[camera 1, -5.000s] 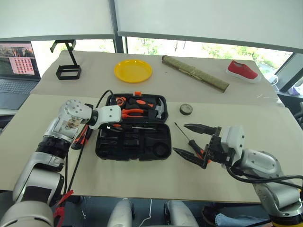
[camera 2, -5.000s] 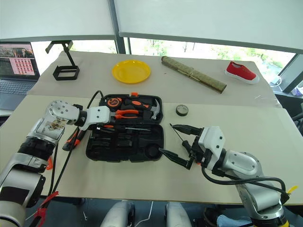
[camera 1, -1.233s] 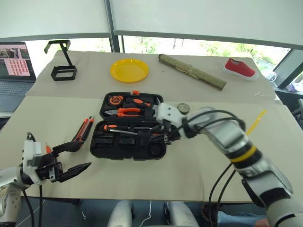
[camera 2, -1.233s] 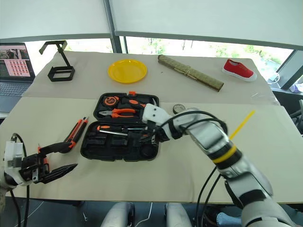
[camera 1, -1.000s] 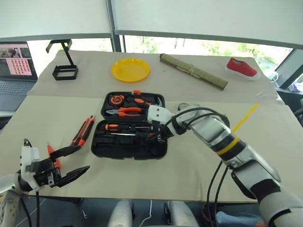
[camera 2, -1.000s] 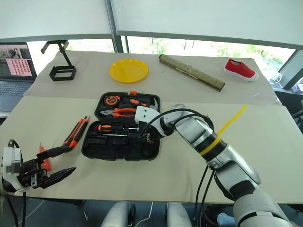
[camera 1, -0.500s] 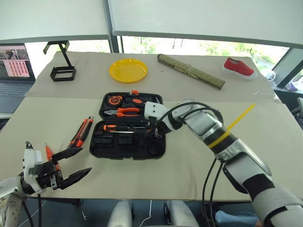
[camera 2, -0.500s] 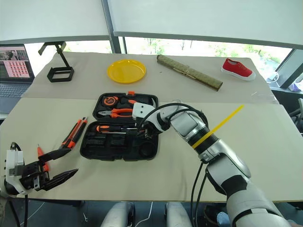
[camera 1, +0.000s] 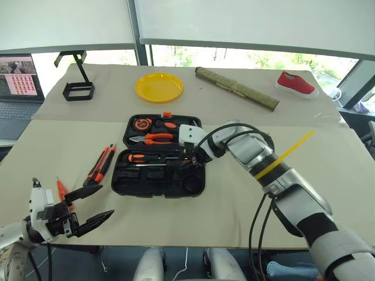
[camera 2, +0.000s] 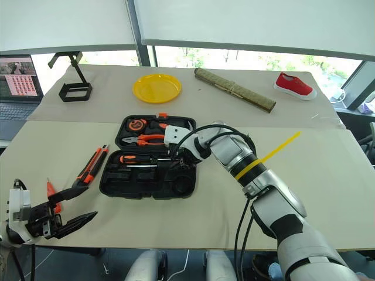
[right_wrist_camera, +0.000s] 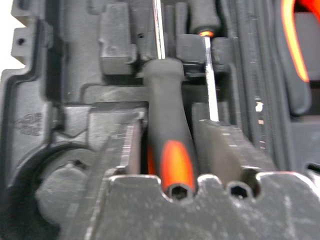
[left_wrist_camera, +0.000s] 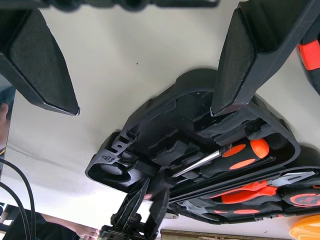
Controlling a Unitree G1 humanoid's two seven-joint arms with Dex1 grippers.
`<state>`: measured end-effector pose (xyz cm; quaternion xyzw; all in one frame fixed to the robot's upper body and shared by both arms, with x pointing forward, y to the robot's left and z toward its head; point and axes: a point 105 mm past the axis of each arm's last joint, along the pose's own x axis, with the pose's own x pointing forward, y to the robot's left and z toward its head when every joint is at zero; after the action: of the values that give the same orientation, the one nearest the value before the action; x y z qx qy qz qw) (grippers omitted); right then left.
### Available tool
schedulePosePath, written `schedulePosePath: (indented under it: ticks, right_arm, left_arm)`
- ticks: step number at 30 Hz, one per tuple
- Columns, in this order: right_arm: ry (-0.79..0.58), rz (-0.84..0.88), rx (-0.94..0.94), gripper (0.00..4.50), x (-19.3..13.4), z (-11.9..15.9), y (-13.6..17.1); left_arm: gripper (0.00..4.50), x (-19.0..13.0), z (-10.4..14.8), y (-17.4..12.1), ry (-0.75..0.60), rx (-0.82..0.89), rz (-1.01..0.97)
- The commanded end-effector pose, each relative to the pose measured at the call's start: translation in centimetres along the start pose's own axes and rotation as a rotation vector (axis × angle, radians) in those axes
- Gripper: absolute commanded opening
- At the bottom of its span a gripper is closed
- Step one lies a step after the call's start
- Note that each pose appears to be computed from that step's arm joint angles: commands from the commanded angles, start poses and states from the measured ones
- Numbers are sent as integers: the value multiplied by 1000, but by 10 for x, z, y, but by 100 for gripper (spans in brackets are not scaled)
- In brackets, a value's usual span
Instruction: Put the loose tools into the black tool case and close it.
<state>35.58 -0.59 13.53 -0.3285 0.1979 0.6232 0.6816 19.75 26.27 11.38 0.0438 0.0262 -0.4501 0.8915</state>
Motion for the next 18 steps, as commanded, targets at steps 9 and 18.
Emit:
schedulePosePath:
  ticks: [9,18]
  right_arm:
    - [-353,19,32,419,-44,55,2]
    - [-417,-99,56,138,-3,22,5]
  left_arm:
    - [450,-1,8,1,-29,48,21]
    - [450,2,10,8,-45,51,41]
